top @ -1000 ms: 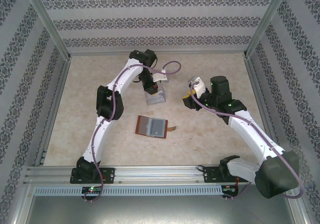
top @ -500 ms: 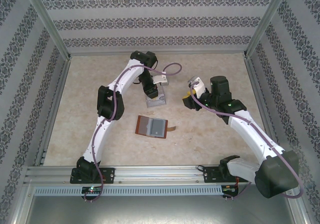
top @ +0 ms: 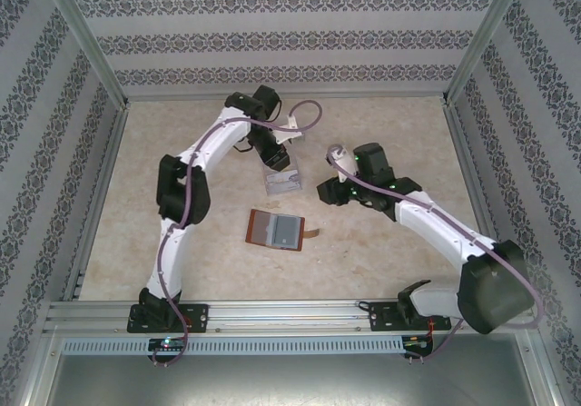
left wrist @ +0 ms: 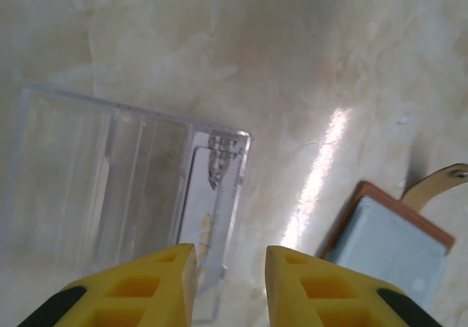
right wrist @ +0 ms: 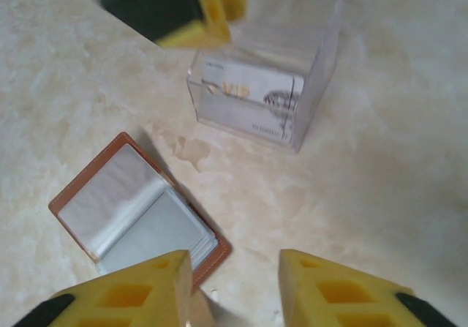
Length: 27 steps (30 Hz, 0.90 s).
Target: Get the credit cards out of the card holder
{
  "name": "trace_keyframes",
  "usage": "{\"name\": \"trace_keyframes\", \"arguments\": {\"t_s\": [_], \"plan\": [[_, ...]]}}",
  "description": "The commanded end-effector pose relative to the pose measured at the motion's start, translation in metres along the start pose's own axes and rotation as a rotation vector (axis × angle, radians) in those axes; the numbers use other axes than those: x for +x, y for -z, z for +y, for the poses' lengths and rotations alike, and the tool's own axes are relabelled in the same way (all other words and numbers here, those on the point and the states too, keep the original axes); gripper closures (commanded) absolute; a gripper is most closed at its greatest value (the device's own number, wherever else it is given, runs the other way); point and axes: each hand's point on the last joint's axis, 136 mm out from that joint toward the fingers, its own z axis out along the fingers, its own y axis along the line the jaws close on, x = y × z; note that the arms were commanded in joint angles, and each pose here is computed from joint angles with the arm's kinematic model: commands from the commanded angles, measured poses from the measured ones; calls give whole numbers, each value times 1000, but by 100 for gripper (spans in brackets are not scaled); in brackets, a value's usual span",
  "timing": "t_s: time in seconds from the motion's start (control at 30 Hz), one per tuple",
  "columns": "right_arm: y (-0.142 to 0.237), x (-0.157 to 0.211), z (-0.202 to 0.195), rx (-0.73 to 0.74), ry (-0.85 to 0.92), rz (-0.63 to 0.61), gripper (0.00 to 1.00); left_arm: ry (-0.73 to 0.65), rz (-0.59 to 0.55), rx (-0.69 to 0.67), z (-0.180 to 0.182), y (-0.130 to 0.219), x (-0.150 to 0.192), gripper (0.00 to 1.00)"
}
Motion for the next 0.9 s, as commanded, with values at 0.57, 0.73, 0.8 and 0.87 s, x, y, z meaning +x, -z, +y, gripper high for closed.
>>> {"name": "trace_keyframes", "arguments": {"t_s": [0.57, 0.73, 0.8, 0.87], "plan": [[-67, 28, 54, -88, -665, 263, 73, 1006, -600, 272, -21, 44, 4, 77], [-84, 49, 43, -33, -703, 326, 81, 1189, -437, 290, -34, 9, 38, 80], [-89, 56, 39, -14, -712, 342, 84, 1188, -391, 270, -42, -1, 48, 80], [-92, 63, 35, 5, -720, 356, 86, 1186, -358, 257, -51, -7, 55, 81]]}}
